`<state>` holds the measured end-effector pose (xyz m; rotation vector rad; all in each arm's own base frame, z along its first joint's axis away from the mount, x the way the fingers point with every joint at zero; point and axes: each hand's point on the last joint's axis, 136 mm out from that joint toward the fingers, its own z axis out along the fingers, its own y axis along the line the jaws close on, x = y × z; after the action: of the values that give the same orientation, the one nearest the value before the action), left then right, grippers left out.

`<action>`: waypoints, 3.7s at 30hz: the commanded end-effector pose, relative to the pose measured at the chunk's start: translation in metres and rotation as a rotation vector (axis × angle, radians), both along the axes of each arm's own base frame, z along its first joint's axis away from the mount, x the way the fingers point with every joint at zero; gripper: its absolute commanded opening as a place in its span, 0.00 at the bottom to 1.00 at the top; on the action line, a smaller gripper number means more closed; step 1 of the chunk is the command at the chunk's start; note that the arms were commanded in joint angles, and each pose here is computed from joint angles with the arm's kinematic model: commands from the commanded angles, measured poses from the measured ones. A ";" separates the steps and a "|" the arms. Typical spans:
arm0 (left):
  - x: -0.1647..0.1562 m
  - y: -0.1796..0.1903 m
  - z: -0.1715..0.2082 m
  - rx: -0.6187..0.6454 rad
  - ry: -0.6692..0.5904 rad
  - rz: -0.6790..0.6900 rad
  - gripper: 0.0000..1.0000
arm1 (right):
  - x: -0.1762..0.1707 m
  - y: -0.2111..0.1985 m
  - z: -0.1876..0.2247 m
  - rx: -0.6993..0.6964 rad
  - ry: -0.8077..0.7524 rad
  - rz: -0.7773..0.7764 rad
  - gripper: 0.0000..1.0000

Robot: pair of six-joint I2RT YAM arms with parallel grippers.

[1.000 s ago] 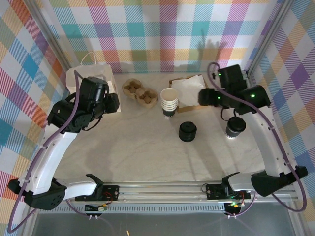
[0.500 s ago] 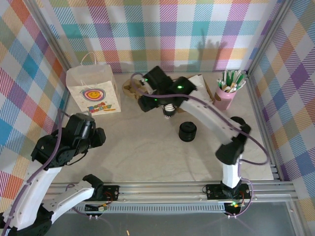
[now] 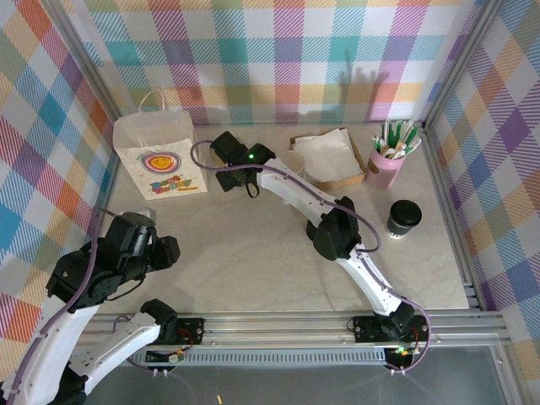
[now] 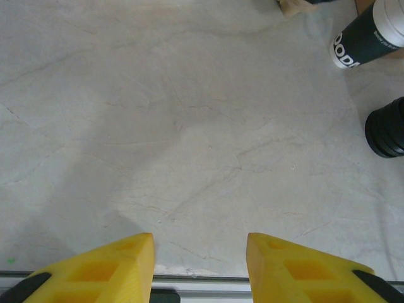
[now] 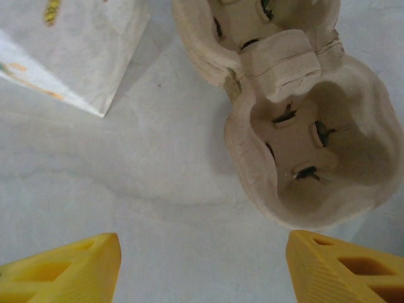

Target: Pack the takeout coffee

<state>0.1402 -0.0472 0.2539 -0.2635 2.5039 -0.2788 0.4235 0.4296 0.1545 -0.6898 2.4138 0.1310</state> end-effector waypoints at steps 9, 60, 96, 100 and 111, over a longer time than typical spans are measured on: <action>-0.001 -0.006 -0.018 -0.052 0.050 0.033 0.41 | 0.047 -0.004 -0.033 0.135 0.030 -0.150 0.72; 0.020 0.004 0.014 0.061 -0.079 0.007 0.41 | 0.036 -0.008 -0.003 0.165 -0.086 -0.358 0.68; 0.052 -0.044 -0.003 -0.057 -0.208 -0.163 0.70 | 0.084 -0.025 -0.038 0.163 -0.200 -0.494 0.60; 0.051 -0.039 -0.006 -0.038 -0.201 -0.145 0.69 | 0.079 -0.018 -0.048 0.164 -0.150 -0.452 0.61; 0.040 -0.022 -0.002 0.001 -0.206 -0.107 0.69 | 0.014 -0.004 -0.057 0.123 0.064 -0.357 0.60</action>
<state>0.1847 -0.0788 0.2507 -0.0923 2.3174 -0.3809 0.4781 0.4181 0.0994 -0.1281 2.4009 0.1136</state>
